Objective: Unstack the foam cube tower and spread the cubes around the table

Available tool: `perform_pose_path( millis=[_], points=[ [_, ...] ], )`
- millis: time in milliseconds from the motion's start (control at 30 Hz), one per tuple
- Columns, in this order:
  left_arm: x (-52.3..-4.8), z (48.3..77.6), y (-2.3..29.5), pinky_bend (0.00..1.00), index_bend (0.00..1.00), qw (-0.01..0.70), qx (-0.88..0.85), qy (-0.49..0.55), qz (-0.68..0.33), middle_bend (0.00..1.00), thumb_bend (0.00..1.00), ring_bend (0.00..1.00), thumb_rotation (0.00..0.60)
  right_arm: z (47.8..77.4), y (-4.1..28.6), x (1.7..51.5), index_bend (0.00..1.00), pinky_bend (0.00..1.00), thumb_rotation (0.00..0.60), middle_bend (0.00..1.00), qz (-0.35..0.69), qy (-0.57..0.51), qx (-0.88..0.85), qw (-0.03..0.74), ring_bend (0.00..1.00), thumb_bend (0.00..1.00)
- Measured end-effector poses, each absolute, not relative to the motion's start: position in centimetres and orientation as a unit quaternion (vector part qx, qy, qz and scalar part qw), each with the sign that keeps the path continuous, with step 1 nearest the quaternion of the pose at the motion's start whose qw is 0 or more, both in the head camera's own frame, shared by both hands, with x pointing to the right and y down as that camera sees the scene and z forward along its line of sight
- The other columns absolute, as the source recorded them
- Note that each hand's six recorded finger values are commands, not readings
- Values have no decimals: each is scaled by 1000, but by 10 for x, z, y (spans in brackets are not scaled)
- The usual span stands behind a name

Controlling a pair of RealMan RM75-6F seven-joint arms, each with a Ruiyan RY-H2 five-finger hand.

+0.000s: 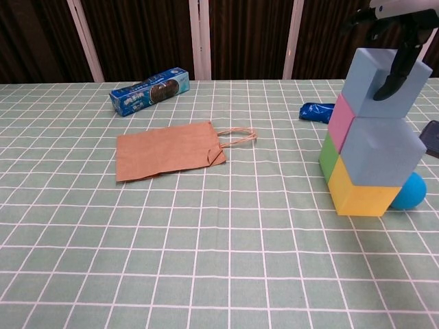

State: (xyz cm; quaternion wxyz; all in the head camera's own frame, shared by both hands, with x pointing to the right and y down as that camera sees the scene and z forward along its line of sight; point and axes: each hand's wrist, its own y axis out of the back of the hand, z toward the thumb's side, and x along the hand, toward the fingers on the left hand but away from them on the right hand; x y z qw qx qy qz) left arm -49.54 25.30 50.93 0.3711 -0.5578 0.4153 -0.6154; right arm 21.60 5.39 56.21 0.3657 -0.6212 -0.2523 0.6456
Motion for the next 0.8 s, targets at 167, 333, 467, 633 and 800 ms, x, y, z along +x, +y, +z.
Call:
perform_pose_path(
  millis=[167, 333, 467, 633, 800],
  points=[
    [-494, 510, 253, 17, 113, 372, -560, 414, -613, 0, 305, 0, 600, 564, 53, 216, 152, 0, 600, 603, 639, -260, -627, 363, 321, 236],
    [-495, 510, 253, 17, 116, 370, -561, 413, -614, 0, 305, 0, 600, 564, 46, 223, 155, 0, 600, 619, 637, -272, -615, 377, 333, 238],
    [-495, 510, 253, 18, 118, 370, -561, 414, -614, 0, 305, 0, 600, 559, 41, 227, 155, 0, 600, 619, 632, -289, -610, 380, 333, 239],
    [-494, 510, 253, 17, 118, 370, -561, 413, -615, 0, 305, 0, 600, 540, 31, 226, 169, 0, 600, 620, 601, -334, -605, 401, 333, 272],
    [-494, 511, 254, 17, 118, 369, -560, 413, -616, 0, 305, 0, 600, 528, 31, 215, 178, 0, 600, 620, 557, -375, -629, 393, 333, 276]
  ],
)
